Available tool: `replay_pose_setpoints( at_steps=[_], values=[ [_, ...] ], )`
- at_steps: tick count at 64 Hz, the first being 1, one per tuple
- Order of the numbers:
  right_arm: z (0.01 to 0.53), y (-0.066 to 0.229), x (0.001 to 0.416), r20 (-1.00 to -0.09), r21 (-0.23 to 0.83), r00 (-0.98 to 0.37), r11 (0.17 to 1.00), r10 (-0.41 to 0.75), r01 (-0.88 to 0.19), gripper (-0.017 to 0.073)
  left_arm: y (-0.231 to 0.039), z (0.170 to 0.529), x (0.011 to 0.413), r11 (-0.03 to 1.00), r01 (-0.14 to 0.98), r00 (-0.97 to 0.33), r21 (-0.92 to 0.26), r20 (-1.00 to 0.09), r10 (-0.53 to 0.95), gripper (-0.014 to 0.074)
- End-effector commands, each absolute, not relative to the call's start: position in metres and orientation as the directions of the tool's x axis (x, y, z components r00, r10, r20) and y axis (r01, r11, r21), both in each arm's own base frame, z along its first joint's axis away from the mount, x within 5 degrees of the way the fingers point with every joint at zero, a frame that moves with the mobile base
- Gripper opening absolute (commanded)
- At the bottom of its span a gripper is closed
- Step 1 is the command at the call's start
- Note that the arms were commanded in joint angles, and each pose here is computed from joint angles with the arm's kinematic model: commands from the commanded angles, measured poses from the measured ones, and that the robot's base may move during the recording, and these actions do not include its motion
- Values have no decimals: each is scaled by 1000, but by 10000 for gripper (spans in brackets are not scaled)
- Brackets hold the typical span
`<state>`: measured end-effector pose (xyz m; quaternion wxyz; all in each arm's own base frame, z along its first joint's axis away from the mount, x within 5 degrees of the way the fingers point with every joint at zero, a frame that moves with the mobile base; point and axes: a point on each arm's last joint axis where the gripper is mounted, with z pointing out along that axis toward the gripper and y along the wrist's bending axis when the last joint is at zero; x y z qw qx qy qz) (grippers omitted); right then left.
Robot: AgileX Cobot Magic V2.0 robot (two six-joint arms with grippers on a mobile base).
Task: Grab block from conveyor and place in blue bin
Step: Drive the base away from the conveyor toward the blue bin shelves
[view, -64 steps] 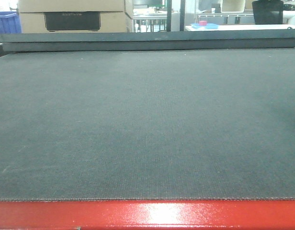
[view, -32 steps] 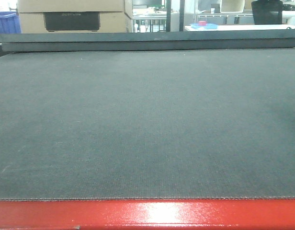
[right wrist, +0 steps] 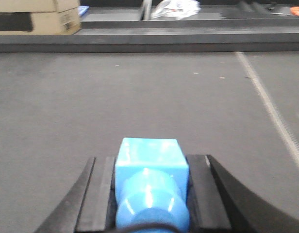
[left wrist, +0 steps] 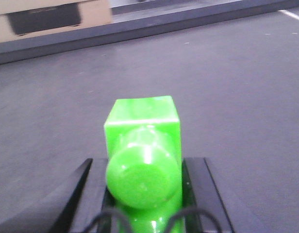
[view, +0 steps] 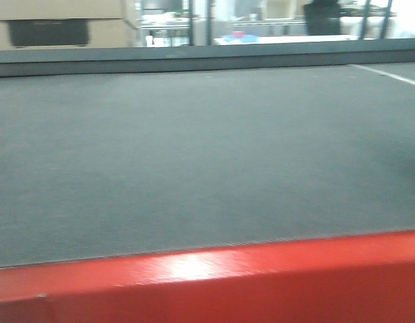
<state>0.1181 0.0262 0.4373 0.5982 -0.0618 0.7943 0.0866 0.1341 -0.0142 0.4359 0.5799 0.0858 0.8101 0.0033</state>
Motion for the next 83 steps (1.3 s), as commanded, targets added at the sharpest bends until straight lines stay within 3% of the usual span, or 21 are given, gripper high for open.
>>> replay_pose_setpoints(
  at_steps=[1, 83],
  values=[
    [442, 25, 117, -969, 49, -248, 979, -2, -199, -162, -15, 439, 133, 985, 139, -287, 100, -948, 137, -111],
    [442, 25, 117, -969, 49, -248, 979, -2, -199, -162, -15, 439, 133, 985, 139, -287, 100, -948, 137, -111]
  ],
)
